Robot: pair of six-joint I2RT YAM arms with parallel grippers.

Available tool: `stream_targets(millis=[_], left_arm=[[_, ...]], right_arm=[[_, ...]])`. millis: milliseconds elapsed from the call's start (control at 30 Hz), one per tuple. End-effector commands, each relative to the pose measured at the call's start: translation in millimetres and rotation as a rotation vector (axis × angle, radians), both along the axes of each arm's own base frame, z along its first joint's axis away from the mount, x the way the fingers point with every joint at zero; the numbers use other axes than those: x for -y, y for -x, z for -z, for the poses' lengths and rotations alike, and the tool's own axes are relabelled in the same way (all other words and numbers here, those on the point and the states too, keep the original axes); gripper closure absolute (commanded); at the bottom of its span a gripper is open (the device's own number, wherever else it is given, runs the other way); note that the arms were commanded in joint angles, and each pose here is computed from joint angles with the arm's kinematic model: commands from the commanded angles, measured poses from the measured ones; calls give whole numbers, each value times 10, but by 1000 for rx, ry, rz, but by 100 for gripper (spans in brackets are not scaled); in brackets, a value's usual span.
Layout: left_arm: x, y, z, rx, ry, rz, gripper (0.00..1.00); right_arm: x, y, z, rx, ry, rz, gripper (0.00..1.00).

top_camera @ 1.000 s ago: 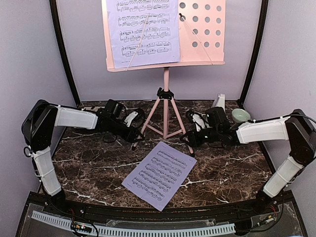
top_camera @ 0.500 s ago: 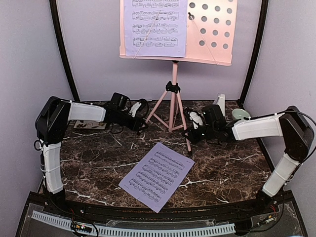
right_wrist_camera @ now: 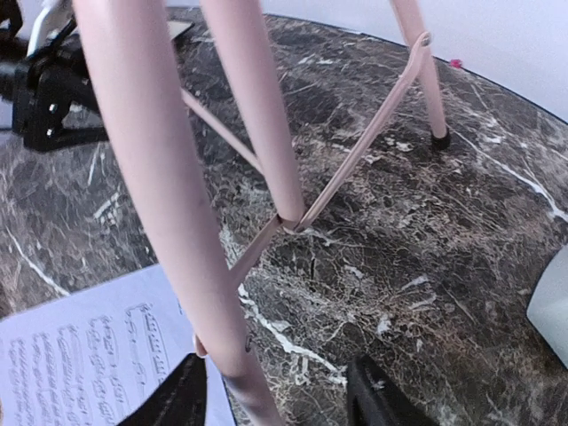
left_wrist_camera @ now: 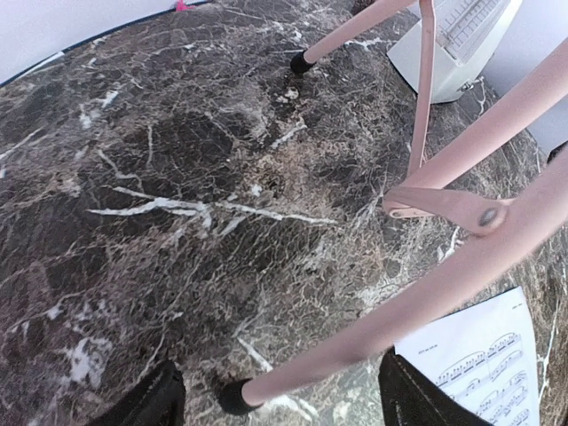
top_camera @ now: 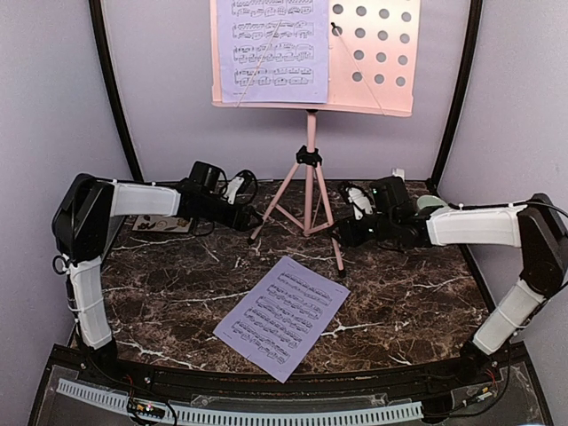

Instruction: Set up the instrument practice props

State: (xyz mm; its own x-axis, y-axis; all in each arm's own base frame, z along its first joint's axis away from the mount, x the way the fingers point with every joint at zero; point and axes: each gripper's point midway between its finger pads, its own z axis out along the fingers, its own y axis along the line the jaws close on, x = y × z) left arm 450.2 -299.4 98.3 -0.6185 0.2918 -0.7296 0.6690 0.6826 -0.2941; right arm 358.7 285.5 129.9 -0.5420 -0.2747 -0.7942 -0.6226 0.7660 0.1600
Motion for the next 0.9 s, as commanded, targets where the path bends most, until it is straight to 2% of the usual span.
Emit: stream_targets(millis=[0, 67, 200, 333, 467, 867], left_arm=[[-230, 144, -571, 66, 40, -81, 21], [-374, 259, -564, 9, 62, -127, 20], [-517, 644, -474, -162, 147, -137, 22], [-461, 1082, -235, -333, 207, -67, 25], [-374, 1333, -14, -465, 268, -38, 29], [-59, 1483, 548, -649, 196, 1, 37]], right_arm=[[90, 47, -527, 80, -82, 42, 38], [156, 136, -574, 73, -93, 56, 34], [277, 414, -552, 22, -120, 77, 34], [324, 793, -439, -20, -132, 76, 41], [230, 1156, -191, -90, -134, 43, 50], [-135, 1392, 502, -180, 38, -47, 71]])
